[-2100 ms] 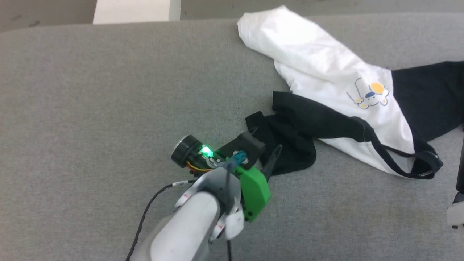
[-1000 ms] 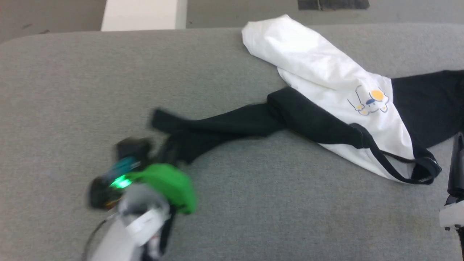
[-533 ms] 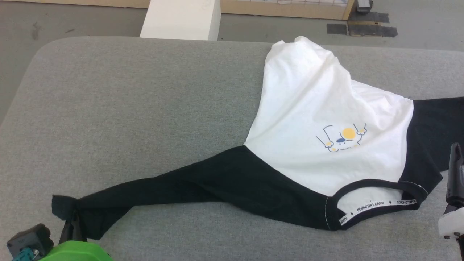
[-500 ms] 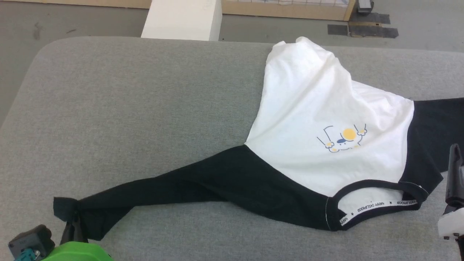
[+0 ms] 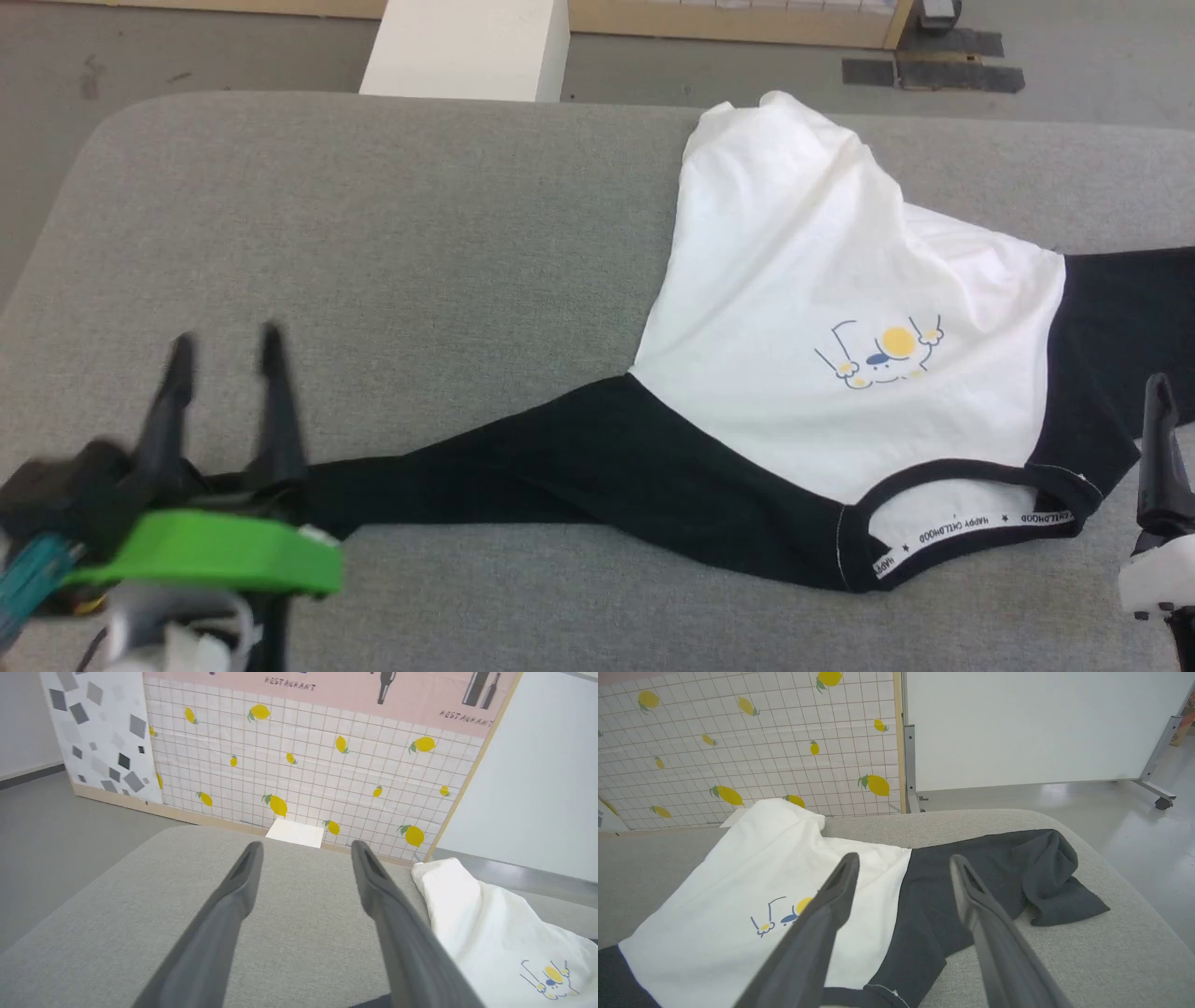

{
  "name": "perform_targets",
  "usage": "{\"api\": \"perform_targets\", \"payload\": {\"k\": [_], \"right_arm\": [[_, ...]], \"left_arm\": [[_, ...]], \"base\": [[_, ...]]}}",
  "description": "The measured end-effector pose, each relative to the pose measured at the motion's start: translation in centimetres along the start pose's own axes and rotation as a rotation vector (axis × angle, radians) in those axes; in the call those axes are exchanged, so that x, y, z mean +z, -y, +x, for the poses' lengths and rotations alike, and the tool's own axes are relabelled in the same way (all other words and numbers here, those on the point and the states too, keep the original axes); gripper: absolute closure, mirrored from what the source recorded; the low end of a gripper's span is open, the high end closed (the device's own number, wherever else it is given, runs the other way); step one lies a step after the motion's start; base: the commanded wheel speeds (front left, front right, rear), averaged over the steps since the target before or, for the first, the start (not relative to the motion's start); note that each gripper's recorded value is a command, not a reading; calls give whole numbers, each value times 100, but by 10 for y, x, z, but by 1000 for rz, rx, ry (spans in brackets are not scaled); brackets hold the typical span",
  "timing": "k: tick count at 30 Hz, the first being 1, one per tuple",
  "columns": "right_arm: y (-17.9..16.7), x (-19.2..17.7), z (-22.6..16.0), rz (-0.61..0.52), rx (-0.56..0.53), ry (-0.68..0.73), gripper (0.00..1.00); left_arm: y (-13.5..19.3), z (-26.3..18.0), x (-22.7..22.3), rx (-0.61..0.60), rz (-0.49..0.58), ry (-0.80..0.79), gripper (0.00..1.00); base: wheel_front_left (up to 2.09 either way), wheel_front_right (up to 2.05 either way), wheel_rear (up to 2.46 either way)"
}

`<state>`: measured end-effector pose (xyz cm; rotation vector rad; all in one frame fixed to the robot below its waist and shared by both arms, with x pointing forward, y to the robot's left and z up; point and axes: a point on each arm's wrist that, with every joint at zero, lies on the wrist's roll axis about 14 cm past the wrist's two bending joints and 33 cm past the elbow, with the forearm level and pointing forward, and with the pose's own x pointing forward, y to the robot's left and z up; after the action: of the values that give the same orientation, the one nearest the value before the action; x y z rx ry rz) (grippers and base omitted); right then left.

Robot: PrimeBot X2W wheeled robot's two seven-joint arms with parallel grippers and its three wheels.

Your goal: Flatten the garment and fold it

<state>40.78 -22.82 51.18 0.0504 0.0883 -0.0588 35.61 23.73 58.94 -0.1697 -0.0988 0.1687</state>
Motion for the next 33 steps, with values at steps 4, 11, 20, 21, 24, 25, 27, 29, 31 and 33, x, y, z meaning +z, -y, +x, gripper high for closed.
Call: {"api": "perform_targets", "payload": {"k": [4, 11, 20, 21, 24, 25, 27, 29, 31, 33], "right_arm": [[1, -8, 1, 0, -2, -27, 0], [7, -18, 7, -3, -22, -52, 0], [18, -32, 12, -10, -58, -89, 0], [19, -33, 12, -10, -60, -92, 0], [22, -37, 12, -13, -69, -102, 0], [23, -37, 12, -14, -72, -104, 0], [25, -38, 13, -16, -77, -105, 0], [25, -38, 14, -16, -78, -103, 0], [25, -36, 15, -16, -78, -97, 0], [24, -34, 16, -15, -74, -91, 0]], "left_arm": [[44, 18, -28, -197, 67, -111, 0], [106, 24, -113, -479, 136, -403, 0], [86, 2, -222, -557, 294, -826, 0], [86, 4, -225, -562, 307, -830, 0], [87, 11, -231, -577, 328, -832, 100], [88, 13, -232, -576, 321, -827, 100], [88, 19, -229, -564, 311, -796, 100], [85, 27, -225, -537, 316, -751, 100], [80, 35, -218, -495, 325, -696, 100], [70, 49, -206, -436, 342, -616, 100]], "base": [[0, 0, 0], [0, 0, 0], [0, 0, 0], [0, 0, 0], [0, 0, 0], [0, 0, 0], [0, 0, 0], [0, 0, 0], [0, 0, 0], [0, 0, 0]]}}
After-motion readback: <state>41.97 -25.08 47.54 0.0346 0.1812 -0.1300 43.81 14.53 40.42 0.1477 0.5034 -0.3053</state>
